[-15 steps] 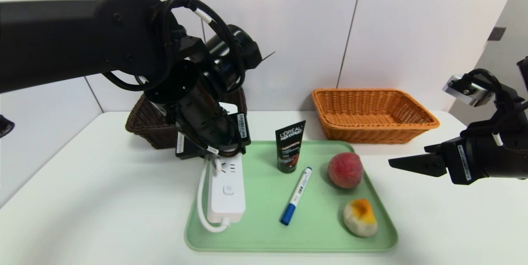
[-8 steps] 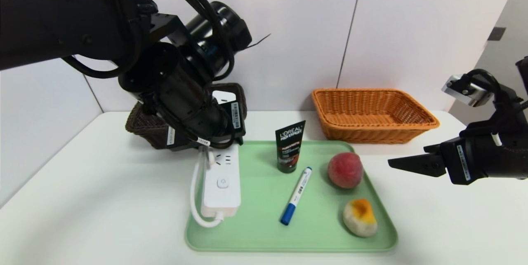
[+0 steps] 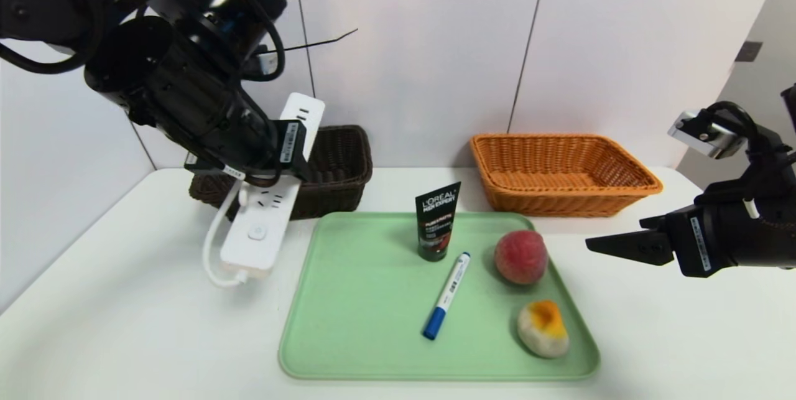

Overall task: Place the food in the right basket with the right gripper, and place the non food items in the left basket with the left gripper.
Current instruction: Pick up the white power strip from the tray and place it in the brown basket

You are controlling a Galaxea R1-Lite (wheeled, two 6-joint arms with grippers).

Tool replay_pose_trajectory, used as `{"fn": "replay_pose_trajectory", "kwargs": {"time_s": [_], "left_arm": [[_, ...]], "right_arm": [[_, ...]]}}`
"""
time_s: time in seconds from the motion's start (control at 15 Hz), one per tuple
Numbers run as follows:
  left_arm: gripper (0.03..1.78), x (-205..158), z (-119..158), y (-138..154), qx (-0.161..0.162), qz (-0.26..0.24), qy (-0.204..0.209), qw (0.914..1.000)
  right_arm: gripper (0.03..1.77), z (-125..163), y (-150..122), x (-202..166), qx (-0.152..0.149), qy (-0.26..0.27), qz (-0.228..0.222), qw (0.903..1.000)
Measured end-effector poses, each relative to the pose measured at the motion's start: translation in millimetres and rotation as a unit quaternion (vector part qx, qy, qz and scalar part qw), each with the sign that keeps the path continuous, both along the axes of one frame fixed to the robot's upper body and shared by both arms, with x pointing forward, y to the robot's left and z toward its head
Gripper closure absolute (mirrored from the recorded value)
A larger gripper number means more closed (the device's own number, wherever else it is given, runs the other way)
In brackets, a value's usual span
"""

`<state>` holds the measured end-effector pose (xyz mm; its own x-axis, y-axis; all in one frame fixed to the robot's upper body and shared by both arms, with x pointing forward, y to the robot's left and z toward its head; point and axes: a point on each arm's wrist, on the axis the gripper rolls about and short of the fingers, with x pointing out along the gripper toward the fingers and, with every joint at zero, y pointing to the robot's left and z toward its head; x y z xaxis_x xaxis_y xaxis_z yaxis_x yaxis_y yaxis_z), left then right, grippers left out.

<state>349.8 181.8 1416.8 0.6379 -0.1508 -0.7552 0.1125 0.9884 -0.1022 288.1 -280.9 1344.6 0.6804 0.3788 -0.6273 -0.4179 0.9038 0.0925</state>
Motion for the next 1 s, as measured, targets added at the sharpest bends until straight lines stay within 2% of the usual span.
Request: {"fn": "replay_pose_trajectory", "kwargs": {"time_s": [0.13, 0.27, 0.47, 0.6, 0.73, 1.0], "left_arm": [[0.89, 10.5, 4.2, 19.4, 0.044, -0.024, -0.027, 0.9984], [0.89, 17.0, 6.5, 32.5, 0.095, -0.058, -0.045, 0.9928], [0.89, 26.3, 9.0, 44.0, 0.175, -0.125, -0.077, 0.9735], [0.89, 36.4, 11.1, 48.5, 0.231, -0.168, -0.111, 0.9519], [0.89, 50.9, 11.8, 53.8, 0.290, -0.204, -0.146, 0.9239], [0.89, 83.8, 6.6, 53.7, 0.376, -0.244, -0.206, 0.8699]], "right_arm": [[0.09, -0.1, 0.0, -0.1, 0.000, 0.000, 0.000, 1.0000], [0.09, -1.4, -0.2, -0.4, -0.001, 0.003, 0.000, 1.0000], [0.09, -4.0, -0.5, -1.2, -0.002, 0.007, -0.001, 1.0000], [0.09, -4.4, -0.9, -1.6, -0.002, 0.007, -0.002, 1.0000], [0.09, -5.3, -1.1, -2.4, -0.003, 0.009, -0.002, 1.0000], [0.09, -7.4, -1.6, -2.8, -0.003, 0.012, -0.003, 0.9999]]}}
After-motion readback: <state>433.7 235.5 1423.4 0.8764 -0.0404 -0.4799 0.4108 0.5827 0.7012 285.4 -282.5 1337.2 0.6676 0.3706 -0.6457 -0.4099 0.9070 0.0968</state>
